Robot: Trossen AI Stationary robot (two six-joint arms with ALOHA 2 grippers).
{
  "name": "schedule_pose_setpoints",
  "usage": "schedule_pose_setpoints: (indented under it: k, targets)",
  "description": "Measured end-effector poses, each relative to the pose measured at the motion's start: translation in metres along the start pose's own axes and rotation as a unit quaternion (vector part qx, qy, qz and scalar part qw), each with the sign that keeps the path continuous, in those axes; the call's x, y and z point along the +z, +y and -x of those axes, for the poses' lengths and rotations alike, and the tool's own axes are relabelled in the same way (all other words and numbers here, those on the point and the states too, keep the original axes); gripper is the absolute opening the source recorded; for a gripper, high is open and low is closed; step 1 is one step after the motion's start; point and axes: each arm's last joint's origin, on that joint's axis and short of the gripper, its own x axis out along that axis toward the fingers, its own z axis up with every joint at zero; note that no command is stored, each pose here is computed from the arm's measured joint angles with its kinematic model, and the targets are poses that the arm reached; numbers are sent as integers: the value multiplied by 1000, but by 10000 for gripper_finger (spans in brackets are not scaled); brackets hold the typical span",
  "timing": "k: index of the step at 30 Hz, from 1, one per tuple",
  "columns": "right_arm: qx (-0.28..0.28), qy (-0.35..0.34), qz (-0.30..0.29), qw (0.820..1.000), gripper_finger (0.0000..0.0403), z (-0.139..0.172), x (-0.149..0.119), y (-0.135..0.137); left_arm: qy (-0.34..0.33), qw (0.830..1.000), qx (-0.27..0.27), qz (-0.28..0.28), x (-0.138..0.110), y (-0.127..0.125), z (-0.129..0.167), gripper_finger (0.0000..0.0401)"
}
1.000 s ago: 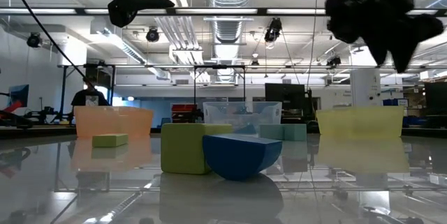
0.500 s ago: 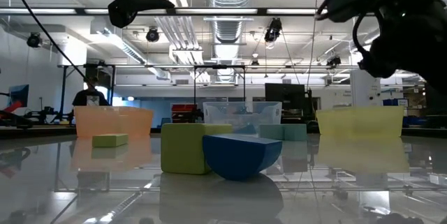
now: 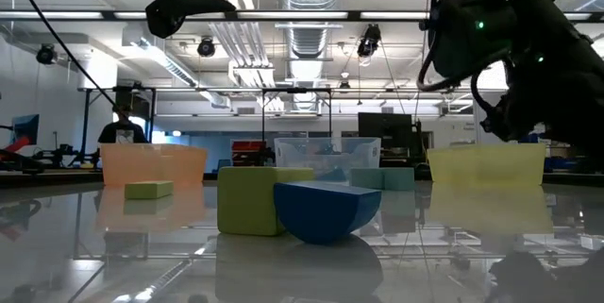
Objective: Sort & place blocks by color
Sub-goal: Put the blue square block into the transparent bin
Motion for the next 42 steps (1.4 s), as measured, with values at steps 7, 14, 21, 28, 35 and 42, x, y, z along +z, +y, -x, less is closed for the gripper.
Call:
schedule_pose_setpoints:
  k: [7,14,21,28,35,42]
  targets:
    - [10,-1,12,1000,210,-7,5,7,0,1000,0,0,0,0,0,219]
    - [24,-3,10,1000,168,-6,6,9,1,1000,0,0,0,0,0,219]
    - [27,-4,9,1000,122,-6,6,10,1,1000,1,0,0,0,0,219]
    - [44,-20,13,999,131,0,7,9,1,1000,1,0,0,0,0,219]
    - [99,-81,13,992,127,34,13,8,1,1000,1,0,0,0,0,219]
    - [166,-188,28,968,127,92,29,11,1,1000,0,1,0,0,0,219]
